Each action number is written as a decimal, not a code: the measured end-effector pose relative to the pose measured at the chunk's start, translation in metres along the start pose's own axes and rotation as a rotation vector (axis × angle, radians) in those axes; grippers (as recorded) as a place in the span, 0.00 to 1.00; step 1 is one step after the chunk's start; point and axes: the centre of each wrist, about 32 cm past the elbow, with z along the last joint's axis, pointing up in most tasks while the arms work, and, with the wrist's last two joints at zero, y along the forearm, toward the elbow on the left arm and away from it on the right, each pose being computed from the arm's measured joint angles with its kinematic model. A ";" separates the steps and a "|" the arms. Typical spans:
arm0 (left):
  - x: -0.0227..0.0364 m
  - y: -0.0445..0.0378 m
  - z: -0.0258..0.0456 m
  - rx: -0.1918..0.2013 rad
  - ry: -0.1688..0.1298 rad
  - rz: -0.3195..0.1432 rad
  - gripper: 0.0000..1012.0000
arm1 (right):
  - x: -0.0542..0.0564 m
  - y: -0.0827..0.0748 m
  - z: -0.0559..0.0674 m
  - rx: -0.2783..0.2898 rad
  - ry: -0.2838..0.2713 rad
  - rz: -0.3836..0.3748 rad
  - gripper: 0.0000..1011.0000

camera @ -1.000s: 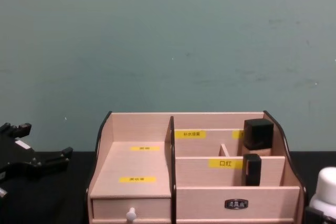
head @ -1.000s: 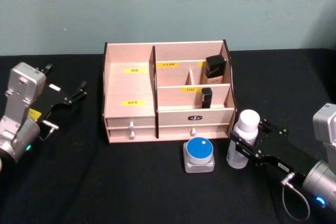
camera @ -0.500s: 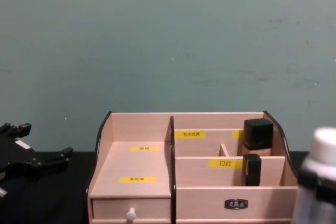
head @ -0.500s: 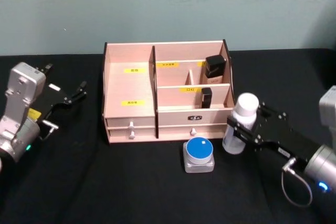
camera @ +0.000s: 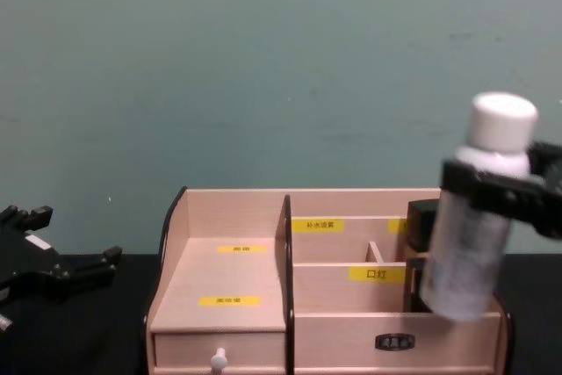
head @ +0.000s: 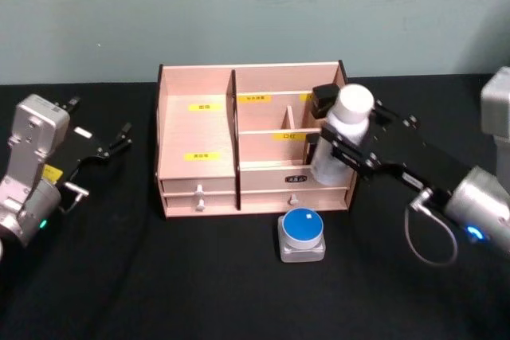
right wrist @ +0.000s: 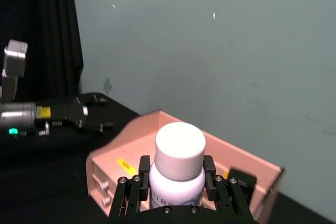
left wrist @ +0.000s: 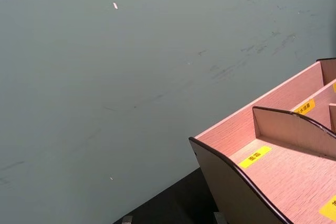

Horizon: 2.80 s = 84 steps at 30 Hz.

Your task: Pick up the facial cleanser and watermelon frost from the table and place them into the tiered storage box.

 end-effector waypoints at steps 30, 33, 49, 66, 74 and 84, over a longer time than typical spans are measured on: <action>0.0000 0.0000 0.0000 0.000 0.000 0.000 0.99 | 0.022 0.092 0.018 0.010 -0.023 0.010 0.59; 0.0000 0.0000 0.0000 0.000 0.000 0.000 0.99 | 0.024 0.099 0.017 0.000 -0.023 0.011 0.59; 0.0000 0.0000 0.0000 0.000 0.000 0.000 0.99 | 0.030 0.123 0.010 -0.041 -0.031 0.005 0.59; 0.0000 0.0000 0.0000 0.000 0.000 0.000 0.99 | 0.033 0.133 0.004 -0.079 -0.033 -0.002 0.59; 0.0000 0.0000 0.0000 0.000 0.000 0.000 0.99 | 0.032 0.134 -0.003 -0.103 -0.024 -0.003 0.59; 0.0000 0.0000 0.0000 0.000 0.000 0.000 0.99 | 0.031 0.136 -0.010 -0.133 -0.017 0.003 0.59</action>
